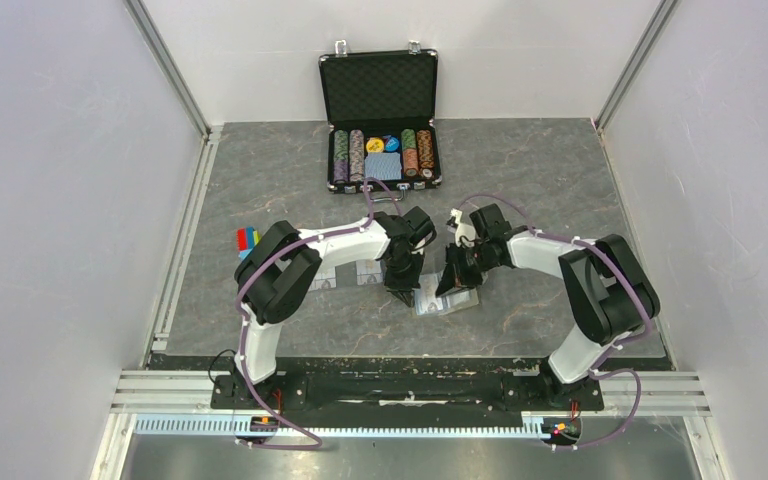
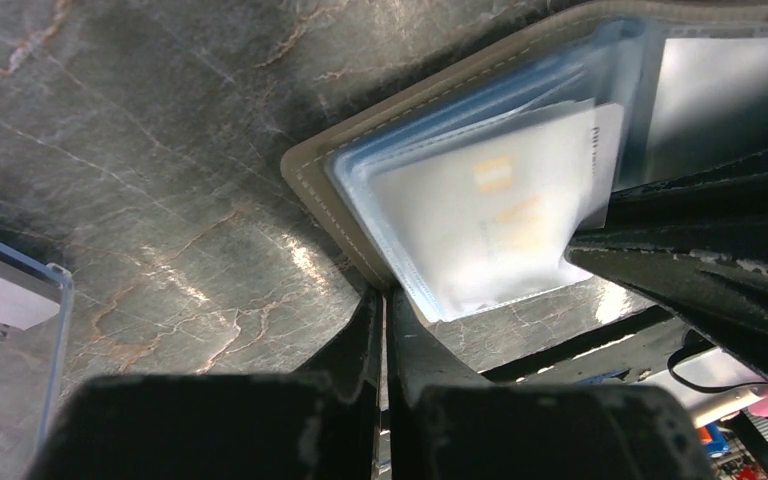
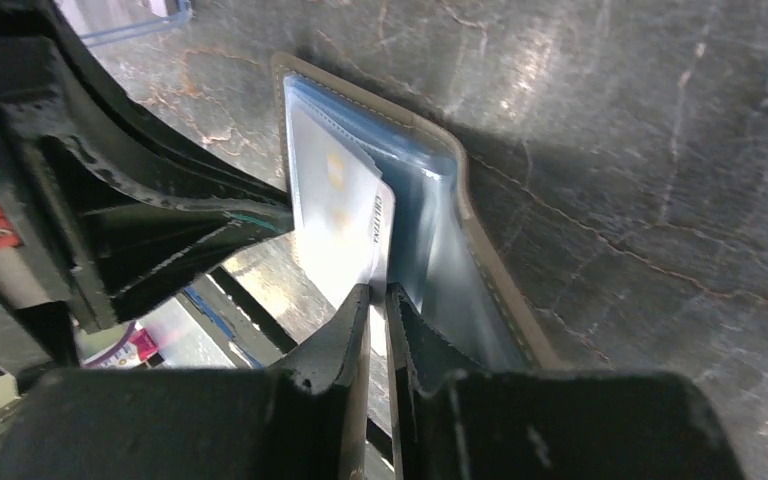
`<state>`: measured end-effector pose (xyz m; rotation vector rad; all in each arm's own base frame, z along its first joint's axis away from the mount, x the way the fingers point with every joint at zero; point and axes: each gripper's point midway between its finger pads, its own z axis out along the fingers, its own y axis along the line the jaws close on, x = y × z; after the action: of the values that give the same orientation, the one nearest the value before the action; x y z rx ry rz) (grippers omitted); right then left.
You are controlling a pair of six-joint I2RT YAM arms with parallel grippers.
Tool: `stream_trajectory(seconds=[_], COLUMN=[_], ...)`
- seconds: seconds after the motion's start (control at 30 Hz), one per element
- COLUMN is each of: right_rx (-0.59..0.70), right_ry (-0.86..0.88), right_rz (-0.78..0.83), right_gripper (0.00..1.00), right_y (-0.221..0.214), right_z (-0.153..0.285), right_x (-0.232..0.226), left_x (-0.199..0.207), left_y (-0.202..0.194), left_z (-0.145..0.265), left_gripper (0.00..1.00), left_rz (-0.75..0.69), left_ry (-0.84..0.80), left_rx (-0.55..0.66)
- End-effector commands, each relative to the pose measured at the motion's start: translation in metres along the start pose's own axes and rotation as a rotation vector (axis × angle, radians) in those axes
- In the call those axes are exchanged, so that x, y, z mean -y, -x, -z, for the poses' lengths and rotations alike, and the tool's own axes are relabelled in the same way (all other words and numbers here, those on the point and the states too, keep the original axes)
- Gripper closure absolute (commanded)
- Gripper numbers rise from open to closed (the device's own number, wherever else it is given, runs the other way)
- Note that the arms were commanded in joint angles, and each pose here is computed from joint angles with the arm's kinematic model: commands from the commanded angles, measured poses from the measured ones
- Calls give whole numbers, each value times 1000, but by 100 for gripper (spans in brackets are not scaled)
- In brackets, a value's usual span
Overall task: Put the credit cards into the card holder
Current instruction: Insert the credit card into the card holder.
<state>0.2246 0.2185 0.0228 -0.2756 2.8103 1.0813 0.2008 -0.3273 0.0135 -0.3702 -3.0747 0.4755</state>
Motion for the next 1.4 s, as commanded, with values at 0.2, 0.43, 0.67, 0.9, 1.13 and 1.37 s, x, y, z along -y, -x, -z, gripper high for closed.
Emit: stream_trajectory(seconds=[0.2,0.43,0.67,0.9,1.13,1.37], right_rx=[41,68,94,95,61,36], right_ry=[155,58,8,-39,-23,-56], right_rz=[-24,36,95,118,80,60], right_gripper=[87,65,41,59,84,93], right_y=[5,13,22,24,10,-2], right_z=[-8,1,22,25,8,-1], right_x=[-33,-24,-31,-24,-8,11], left_x=[2,-6,16,39,33,32], left_y=[9,14,16,25,33,35], left_z=[-6,22,53,55,40,33], left_gripper=[95,82,55,52,52,54], left_rz=[-81,-97,-103,12,124,154], left_ry=[32,88,-33,-280,-368,-381], left_rx=[43,113,157,183,189,184])
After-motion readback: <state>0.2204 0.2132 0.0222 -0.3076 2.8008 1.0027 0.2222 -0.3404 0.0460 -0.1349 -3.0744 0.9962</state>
